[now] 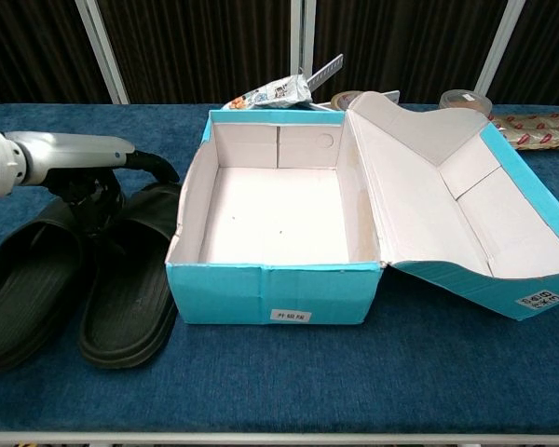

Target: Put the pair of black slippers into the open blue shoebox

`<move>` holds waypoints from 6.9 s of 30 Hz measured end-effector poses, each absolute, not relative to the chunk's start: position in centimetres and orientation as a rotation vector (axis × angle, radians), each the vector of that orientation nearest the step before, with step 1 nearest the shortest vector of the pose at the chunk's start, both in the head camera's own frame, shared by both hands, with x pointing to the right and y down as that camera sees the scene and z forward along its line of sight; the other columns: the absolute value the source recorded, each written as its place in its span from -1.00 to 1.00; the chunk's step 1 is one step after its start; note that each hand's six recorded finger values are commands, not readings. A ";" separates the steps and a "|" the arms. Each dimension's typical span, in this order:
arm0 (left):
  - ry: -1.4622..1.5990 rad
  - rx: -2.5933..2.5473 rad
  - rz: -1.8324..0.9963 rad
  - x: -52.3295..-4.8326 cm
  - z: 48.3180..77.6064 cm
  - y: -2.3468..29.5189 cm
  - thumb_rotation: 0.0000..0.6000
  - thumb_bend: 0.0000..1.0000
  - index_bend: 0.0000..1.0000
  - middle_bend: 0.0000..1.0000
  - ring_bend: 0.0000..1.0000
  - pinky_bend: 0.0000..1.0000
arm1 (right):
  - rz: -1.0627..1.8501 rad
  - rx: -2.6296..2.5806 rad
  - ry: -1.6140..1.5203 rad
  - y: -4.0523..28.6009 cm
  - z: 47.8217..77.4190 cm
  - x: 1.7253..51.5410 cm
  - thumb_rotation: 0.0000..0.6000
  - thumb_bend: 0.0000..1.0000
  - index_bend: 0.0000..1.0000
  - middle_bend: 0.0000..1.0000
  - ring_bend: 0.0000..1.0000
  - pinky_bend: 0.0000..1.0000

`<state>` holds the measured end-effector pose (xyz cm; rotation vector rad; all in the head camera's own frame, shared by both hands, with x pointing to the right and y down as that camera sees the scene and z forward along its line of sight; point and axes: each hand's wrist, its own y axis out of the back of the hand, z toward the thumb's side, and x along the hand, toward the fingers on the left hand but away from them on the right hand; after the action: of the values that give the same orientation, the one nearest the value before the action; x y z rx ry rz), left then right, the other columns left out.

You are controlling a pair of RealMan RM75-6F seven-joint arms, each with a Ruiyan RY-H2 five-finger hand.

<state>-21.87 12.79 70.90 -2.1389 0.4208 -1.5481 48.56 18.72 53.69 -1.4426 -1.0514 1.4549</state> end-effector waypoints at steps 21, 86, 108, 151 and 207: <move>0.460 -2.179 -1.631 -20.8 74.0 13.4 1.00 -0.93 -0.08 0.06 0.72 1.00 | 1.460 -1.441 -1.061 18.3 53.7 49.0 1.00 -0.76 -0.95 -0.76 -0.99 -0.85; 1.400 -2.483 -0.726 -9.2 71.9 3.0 1.00 -0.92 -0.07 0.07 0.64 0.52 | 1.467 -1.344 -1.007 17.3 50.7 48.2 1.00 -0.76 -1.00 -0.76 -0.99 -0.85; 1.510 -2.559 -0.642 -7.1 75.1 7.1 1.00 -0.93 -0.06 0.12 0.64 0.50 | 1.478 -1.349 -1.022 17.6 50.6 48.3 1.00 -0.76 -1.00 -0.76 -0.99 -0.85; 1.187 -2.336 -0.782 -6.6 74.8 8.7 1.00 -1.00 -0.80 -1.00 -1.00 -0.68 | 1.459 -1.375 -1.022 17.9 50.4 48.3 1.00 -0.75 -1.00 -0.76 -0.99 -0.85; 0.467 -1.970 -1.834 -31.8 71.9 12.4 1.00 -1.00 -0.55 -0.67 0.27 0.42 | 1.441 -1.431 -1.014 17.5 52.1 48.0 1.00 -0.75 -1.00 -0.77 -0.99 -0.85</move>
<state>-31.77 12.40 71.89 -1.9705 0.4668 -1.8341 47.97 17.52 52.07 -1.4310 -1.0135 1.4409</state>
